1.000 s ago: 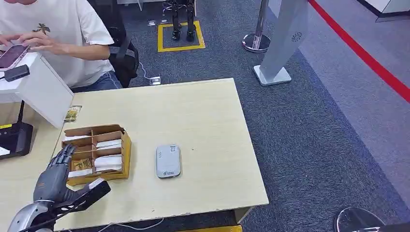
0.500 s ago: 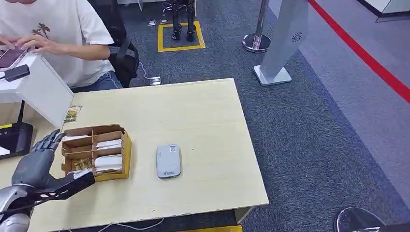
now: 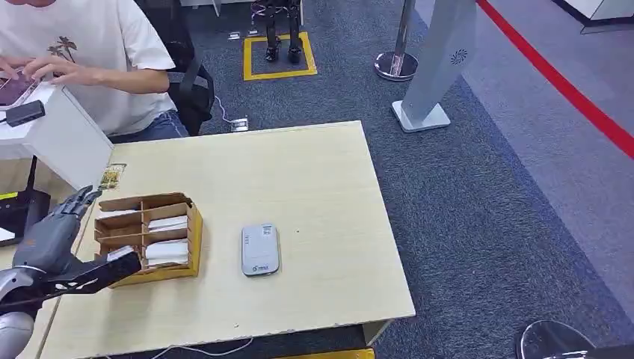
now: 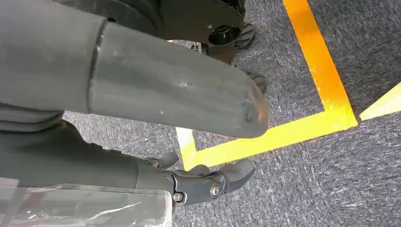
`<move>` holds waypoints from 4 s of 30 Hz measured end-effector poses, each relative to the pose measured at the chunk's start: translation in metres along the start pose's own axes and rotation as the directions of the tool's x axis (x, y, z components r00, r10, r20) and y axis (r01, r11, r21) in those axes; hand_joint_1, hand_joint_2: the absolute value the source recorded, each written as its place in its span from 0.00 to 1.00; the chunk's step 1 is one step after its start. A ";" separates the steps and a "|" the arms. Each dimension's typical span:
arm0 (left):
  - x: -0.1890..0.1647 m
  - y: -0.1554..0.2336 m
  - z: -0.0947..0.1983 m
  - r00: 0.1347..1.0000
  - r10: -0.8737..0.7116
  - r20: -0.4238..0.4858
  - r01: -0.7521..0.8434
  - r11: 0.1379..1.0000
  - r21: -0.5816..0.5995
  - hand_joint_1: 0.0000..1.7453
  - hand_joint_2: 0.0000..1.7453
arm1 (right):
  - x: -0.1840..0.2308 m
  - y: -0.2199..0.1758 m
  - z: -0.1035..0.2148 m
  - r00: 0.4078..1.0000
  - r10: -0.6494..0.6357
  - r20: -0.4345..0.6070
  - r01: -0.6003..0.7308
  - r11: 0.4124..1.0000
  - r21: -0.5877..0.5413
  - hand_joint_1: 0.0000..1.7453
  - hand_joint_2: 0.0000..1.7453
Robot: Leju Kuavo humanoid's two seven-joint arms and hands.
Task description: Pass the card to the sensor for recognition and then transmit it.
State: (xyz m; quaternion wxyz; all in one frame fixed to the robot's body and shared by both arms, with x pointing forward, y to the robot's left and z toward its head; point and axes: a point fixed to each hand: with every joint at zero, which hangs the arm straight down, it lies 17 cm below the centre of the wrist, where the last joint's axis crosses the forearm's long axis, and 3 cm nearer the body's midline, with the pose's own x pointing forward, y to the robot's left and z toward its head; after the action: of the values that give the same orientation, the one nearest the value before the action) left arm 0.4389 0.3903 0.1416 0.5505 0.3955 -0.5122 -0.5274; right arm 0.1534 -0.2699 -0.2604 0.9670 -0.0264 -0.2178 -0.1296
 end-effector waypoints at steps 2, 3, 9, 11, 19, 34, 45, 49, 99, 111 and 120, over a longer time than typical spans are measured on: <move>-0.004 -0.002 0.004 1.000 -0.012 -0.005 0.012 1.000 -0.005 0.00 1.00 | -0.001 0.000 0.000 1.000 0.000 -0.002 0.000 1.000 0.001 0.00 0.00; -0.005 -0.002 0.005 1.000 -0.016 -0.006 0.016 1.000 -0.008 0.00 1.00 | -0.002 0.000 0.000 1.000 -0.001 -0.002 0.001 1.000 0.002 0.00 0.00; -0.008 -0.005 0.009 1.000 -0.029 -0.006 0.029 0.999 -0.017 0.00 1.00 | -0.002 0.000 0.001 1.000 -0.001 -0.003 0.001 1.000 0.003 0.00 0.00; -0.008 -0.009 0.014 1.000 -0.006 -0.003 0.006 0.999 -0.043 0.00 1.00 | -0.002 0.000 0.001 1.000 0.000 0.000 0.000 1.000 0.002 0.00 0.00; -0.066 0.024 0.093 0.974 0.215 -0.072 -0.226 0.925 -0.305 0.00 1.00 | -0.007 -0.012 0.001 1.000 0.004 -0.010 -0.004 1.000 -0.014 0.00 0.00; -0.105 0.107 0.089 0.993 0.062 -0.102 -0.080 0.978 -0.192 0.00 1.00 | 0.007 -0.010 -0.003 1.000 0.011 0.001 -0.011 1.000 -0.012 0.00 0.00; -0.117 0.085 0.046 0.989 -0.081 -0.124 0.072 0.994 -0.081 0.00 1.00 | 0.013 -0.005 -0.004 1.000 0.030 0.008 -0.030 1.000 0.000 0.00 0.00; -0.102 0.065 0.025 0.994 -0.051 -0.096 0.042 0.994 -0.096 0.00 1.00 | 0.019 -0.002 -0.005 0.999 0.042 0.016 -0.042 0.999 0.008 0.00 0.00; -0.017 -0.054 0.122 0.992 0.123 -0.027 -0.126 0.983 -0.134 0.00 1.00 | -0.007 -0.014 0.001 1.000 0.003 0.002 -0.003 1.000 -0.014 0.00 0.00; -0.021 -0.057 0.089 0.989 0.142 -0.043 -0.146 0.984 -0.103 0.00 1.00 | -0.001 -0.012 -0.001 1.000 0.004 -0.006 -0.004 1.000 -0.013 0.00 0.00; -0.027 -0.058 0.053 0.991 0.123 -0.052 -0.128 0.984 -0.121 0.00 1.00 | 0.004 -0.008 -0.002 1.000 0.014 -0.009 -0.015 1.000 -0.005 0.00 0.00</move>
State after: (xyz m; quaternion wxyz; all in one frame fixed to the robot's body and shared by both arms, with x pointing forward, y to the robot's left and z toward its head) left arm 0.3792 0.4144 0.0893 0.6175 0.3388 -0.4900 -0.5137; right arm 0.1561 -0.2792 -0.2607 0.9687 -0.0299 -0.2132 -0.1233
